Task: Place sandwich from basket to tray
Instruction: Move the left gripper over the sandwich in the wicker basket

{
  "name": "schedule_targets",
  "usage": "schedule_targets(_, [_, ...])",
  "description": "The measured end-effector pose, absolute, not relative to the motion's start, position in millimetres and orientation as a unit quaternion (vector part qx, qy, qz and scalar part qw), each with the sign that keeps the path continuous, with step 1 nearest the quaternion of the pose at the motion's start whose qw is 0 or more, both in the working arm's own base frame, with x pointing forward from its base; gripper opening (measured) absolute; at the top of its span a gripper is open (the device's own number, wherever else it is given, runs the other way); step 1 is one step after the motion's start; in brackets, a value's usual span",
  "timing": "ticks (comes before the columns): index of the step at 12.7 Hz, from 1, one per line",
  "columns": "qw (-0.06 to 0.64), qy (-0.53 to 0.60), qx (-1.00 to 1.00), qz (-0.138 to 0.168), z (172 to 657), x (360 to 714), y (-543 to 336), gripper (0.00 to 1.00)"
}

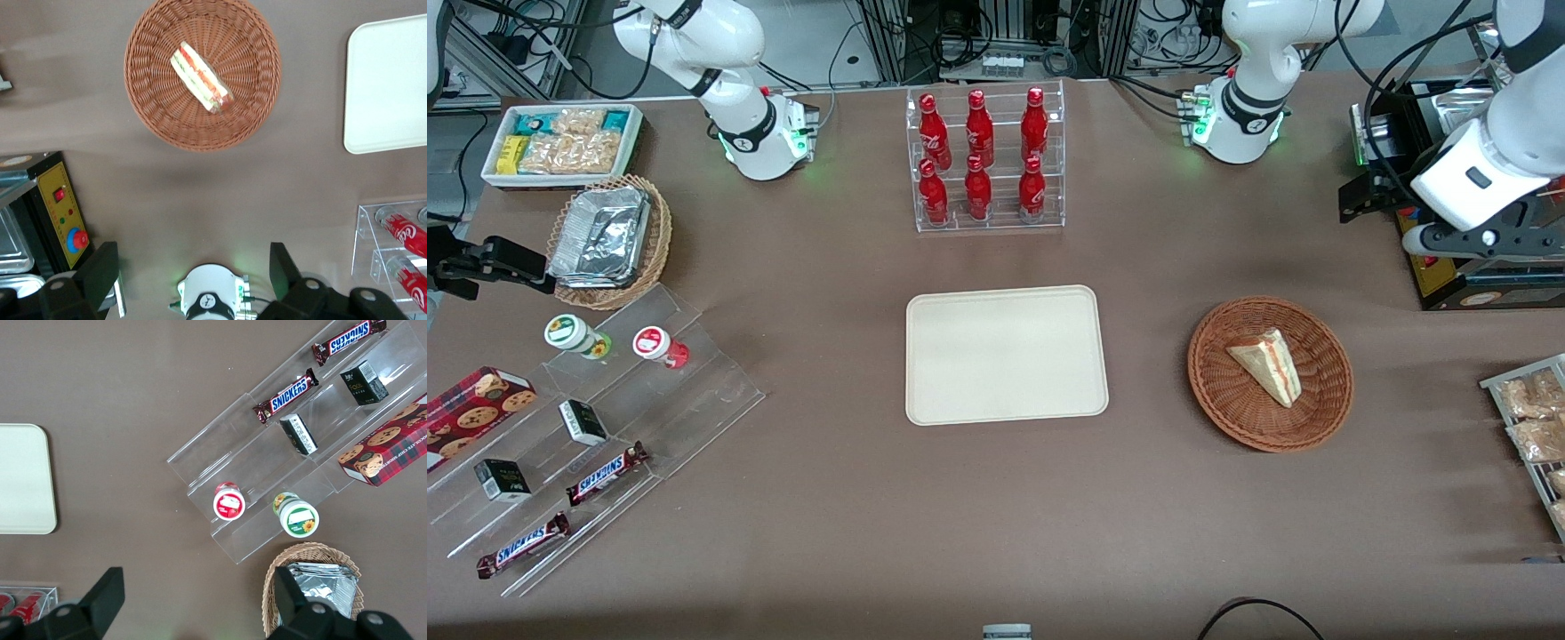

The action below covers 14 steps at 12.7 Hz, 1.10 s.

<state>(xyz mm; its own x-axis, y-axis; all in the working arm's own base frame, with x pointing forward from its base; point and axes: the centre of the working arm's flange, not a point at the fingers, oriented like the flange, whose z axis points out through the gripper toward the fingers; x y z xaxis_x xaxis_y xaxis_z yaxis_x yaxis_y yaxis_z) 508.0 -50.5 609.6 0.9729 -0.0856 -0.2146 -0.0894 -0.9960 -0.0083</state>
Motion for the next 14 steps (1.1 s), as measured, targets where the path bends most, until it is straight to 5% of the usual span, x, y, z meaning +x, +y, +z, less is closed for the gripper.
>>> schedule_targets(6, [0.007,0.042,-0.994,0.104,606.9,510.1,-49.8,1.00])
schedule_targets(14, [0.003,0.022,-0.993,0.113,507.8,534.0,-31.3,1.00])
